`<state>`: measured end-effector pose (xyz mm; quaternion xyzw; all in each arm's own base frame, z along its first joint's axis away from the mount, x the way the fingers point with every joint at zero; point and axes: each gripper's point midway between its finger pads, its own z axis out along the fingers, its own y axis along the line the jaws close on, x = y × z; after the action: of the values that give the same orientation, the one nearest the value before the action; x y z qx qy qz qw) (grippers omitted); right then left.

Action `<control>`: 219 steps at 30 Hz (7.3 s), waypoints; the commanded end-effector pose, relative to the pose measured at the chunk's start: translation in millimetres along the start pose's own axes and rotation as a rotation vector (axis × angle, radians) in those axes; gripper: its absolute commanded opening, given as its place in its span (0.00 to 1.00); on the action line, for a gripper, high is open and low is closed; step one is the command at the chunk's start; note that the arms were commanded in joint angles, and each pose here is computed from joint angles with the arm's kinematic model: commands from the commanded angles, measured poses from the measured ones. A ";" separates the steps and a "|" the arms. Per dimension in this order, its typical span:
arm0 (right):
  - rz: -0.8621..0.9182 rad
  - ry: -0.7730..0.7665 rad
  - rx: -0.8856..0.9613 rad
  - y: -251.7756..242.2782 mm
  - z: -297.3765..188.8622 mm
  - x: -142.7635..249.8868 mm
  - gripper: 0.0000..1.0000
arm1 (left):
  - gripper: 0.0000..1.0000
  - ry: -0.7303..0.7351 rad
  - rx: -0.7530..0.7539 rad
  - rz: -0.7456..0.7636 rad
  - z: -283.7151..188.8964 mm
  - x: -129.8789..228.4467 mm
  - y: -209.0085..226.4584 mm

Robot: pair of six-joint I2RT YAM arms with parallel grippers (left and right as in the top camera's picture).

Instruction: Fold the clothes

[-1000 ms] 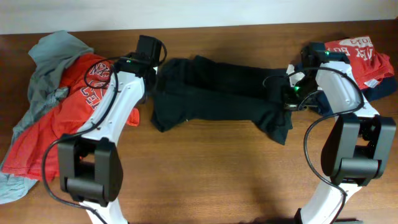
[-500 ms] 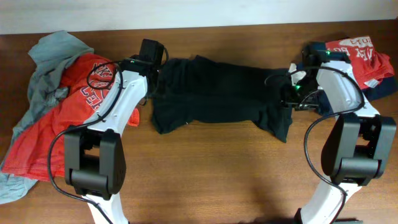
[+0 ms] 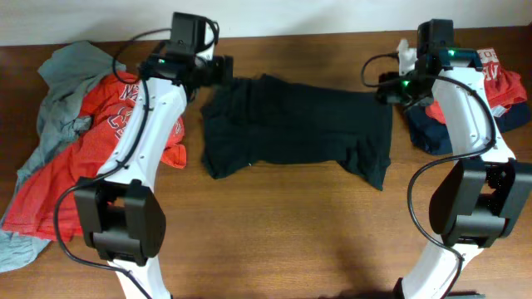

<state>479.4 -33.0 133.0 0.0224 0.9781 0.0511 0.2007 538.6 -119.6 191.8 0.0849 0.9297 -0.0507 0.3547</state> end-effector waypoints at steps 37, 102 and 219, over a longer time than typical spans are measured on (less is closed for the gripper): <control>0.069 -0.010 0.002 -29.9 60.1 -9.9 0.57 | 0.66 0.079 0.216 -0.022 186.2 79.9 -18.4; -0.023 -0.168 -0.068 0.3 171.1 -41.5 0.59 | 0.01 0.221 0.039 -0.114 167.4 89.2 32.9; 0.114 0.607 -0.369 54.5 88.4 139.6 0.58 | 0.70 0.212 -0.241 -0.139 -17.4 16.3 132.4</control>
<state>391.0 27.3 9.6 0.0278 0.9661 0.2376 -0.0968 541.7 6.6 164.1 -0.0040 0.9711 0.0498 0.2332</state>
